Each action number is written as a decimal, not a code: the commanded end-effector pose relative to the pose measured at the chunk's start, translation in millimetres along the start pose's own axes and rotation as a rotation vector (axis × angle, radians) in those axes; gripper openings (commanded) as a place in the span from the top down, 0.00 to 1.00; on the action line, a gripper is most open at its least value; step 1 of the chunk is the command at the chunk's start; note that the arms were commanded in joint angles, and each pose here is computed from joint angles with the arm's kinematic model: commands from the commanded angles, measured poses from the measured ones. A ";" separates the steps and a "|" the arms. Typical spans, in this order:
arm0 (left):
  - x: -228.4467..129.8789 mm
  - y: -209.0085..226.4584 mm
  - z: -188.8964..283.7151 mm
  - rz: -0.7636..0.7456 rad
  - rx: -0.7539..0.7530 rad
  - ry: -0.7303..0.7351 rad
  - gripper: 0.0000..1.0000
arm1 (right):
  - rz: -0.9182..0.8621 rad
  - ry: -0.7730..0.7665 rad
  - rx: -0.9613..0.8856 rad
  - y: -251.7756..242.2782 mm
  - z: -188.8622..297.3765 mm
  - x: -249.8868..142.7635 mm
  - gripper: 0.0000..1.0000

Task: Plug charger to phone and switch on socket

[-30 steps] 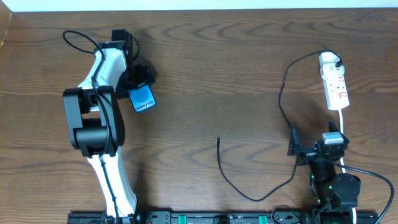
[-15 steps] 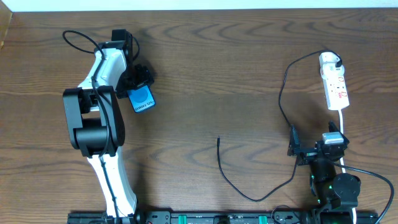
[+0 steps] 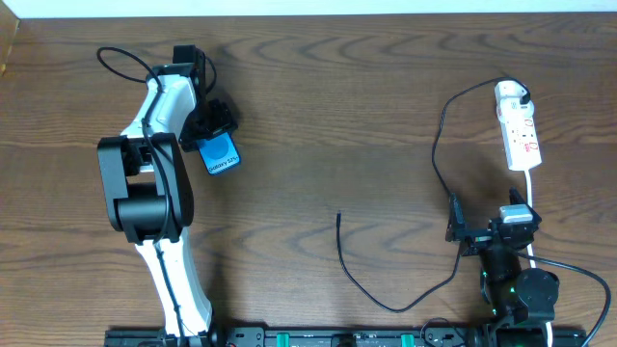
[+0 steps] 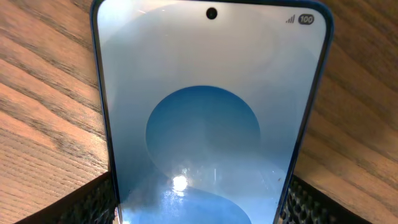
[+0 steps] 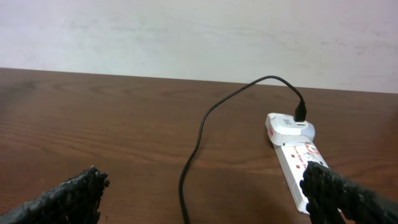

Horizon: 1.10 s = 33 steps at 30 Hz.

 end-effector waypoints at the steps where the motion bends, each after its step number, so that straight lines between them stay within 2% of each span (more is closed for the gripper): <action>1: -6.3 0.2 -13.4 0.006 -0.021 0.043 0.22 | -0.013 -0.003 -0.001 0.1 0.4 -0.1 0.01; 9: -6.2 0.2 -13.4 0.013 -0.021 0.042 0.27 | -0.013 -0.003 -0.001 0.1 0.4 -0.1 0.01; 16: -6.2 0.2 -13.4 0.013 -0.021 0.042 0.27 | -0.013 -0.003 -0.001 0.1 0.4 -0.1 0.01; 22: -6.2 0.2 -13.4 0.013 -0.021 0.042 0.32 | -0.013 -0.003 -0.001 0.1 0.4 -0.1 0.01; 30: -6.2 0.2 -13.4 0.013 -0.021 0.042 0.47 | -0.013 -0.003 -0.001 0.1 0.4 -0.1 0.01; 33: -6.2 0.2 -13.4 0.013 -0.021 0.042 0.60 | -0.013 -0.003 -0.001 0.1 0.4 -0.1 0.01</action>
Point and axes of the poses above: each gripper's point midway between its finger pads, its own z axis back along the fingers, its own y axis along the line the jaws close on, x = y × z, the point moved 10 cm from there along z, back along the fingers, and after that the axes turned 14 degrees about -z, right-handed, at the moved point
